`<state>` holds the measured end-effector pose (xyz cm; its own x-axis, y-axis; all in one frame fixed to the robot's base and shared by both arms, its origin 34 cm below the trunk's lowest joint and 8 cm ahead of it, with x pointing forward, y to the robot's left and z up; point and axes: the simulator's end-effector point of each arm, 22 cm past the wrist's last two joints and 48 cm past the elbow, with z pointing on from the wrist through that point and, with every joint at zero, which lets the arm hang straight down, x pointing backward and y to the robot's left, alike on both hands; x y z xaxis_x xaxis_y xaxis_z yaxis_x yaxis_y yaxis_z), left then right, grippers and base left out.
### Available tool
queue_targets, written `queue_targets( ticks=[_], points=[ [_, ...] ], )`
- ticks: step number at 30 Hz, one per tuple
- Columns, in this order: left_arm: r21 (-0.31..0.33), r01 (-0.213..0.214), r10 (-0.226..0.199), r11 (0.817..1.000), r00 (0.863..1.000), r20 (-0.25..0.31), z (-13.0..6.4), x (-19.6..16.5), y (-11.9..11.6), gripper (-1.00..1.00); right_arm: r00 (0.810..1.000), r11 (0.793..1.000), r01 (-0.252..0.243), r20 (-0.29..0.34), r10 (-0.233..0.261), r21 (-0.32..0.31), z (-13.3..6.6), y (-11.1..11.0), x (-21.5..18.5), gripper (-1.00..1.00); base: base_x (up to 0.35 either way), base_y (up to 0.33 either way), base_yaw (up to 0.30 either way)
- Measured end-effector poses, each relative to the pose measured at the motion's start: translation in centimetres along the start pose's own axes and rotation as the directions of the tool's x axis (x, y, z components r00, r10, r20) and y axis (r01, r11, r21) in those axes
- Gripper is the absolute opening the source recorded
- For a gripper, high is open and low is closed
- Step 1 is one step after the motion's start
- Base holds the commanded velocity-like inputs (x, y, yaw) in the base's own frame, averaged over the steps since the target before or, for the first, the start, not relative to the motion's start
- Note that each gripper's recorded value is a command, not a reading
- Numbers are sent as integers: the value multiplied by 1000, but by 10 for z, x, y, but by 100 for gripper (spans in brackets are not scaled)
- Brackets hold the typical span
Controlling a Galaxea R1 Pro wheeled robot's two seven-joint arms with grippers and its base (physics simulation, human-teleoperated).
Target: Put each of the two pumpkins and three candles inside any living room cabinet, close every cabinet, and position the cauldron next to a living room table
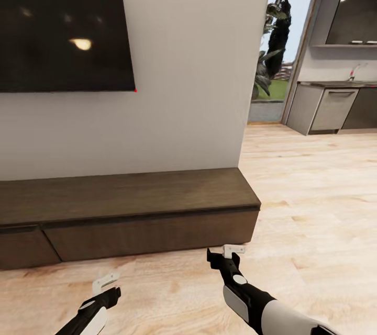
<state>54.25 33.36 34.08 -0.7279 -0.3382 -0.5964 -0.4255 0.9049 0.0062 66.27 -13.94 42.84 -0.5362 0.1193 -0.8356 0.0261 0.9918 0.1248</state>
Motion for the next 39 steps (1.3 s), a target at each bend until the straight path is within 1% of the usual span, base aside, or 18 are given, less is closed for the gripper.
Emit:
queue_targets(
  ticks=[3,9,15,17,21,24,31,32,39],
  points=[
    [-10,-4,4,1000,1000,-13,-3,2,3,100,1000,1000,-3,-13,3,3,-5,0,3,100,-160,0,0],
    [-13,-4,4,1000,1000,-21,-12,-4,3,100,1000,1000,-4,-23,4,5,-11,0,-2,100,-107,0,0],
    [-50,-15,12,999,998,-57,-18,6,18,100,1000,1000,-1,-24,1,7,-16,1,-13,100,-144,0,0],
    [-53,-15,12,998,998,-60,-21,5,19,100,1000,1000,0,-25,0,10,-18,1,-16,100,-108,0,0],
    [-56,-14,10,998,998,-62,-27,-1,20,100,999,999,15,-41,-13,35,-22,-11,-15,100,-29,0,0],
    [-59,-11,7,998,998,-61,-31,-6,20,100,999,999,19,-46,-17,43,-25,-14,-19,100,-5,0,0],
    [-60,-11,6,998,998,-68,-42,-12,19,100,999,999,20,-45,-18,46,-30,-14,-32,100,0,0,0],
    [-68,-14,7,998,996,-93,-44,2,18,100,999,999,23,-50,-21,48,-31,-15,-32,100,0,0,0],
    [-76,-13,6,997,996,-91,-55,-1,18,100,999,999,24,-47,-22,48,-37,-15,-46,100,0,0,0]
  ],
)
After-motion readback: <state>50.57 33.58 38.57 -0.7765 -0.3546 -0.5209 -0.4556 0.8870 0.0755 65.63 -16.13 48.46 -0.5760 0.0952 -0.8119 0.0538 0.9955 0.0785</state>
